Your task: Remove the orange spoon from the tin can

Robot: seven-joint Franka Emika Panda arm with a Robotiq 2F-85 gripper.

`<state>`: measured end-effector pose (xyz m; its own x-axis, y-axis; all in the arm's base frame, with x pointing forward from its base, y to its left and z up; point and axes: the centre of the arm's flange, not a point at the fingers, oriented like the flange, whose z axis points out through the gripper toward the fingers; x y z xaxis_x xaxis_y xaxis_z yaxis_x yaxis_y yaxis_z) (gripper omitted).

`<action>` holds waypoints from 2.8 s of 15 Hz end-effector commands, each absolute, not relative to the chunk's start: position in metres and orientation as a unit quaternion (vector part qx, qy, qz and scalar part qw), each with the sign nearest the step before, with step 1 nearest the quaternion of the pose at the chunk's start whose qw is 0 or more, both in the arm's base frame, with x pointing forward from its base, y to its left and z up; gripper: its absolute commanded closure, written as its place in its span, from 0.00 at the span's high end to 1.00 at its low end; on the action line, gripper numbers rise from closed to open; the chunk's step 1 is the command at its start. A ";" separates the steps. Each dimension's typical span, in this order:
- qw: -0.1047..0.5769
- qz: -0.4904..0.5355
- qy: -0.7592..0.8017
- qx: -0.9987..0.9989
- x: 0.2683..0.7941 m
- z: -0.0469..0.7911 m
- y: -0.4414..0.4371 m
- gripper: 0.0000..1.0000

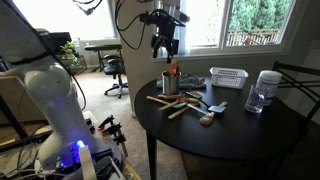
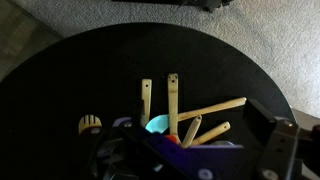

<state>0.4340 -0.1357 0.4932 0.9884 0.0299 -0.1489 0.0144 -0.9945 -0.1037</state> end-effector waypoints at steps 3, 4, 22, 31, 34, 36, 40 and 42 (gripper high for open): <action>0.051 0.075 -0.011 -0.996 0.434 0.493 -0.136 1.00; 0.051 0.075 -0.011 -0.996 0.434 0.493 -0.136 1.00; 0.149 0.097 0.023 -0.984 0.537 0.452 -0.198 1.00; 0.181 0.117 -0.001 -0.976 0.636 0.453 -0.188 1.00; 0.186 0.130 -0.018 -0.974 0.662 0.454 -0.182 1.00; 0.191 0.139 -0.030 -0.971 0.670 0.456 -0.178 1.00; 0.186 0.136 -0.036 -0.972 0.652 0.444 -0.168 1.00; 0.186 0.136 -0.036 -0.972 0.652 0.443 -0.168 1.00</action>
<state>0.6516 -0.1675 0.4434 0.9603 0.1209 -0.2513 0.0197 -0.9283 -0.3713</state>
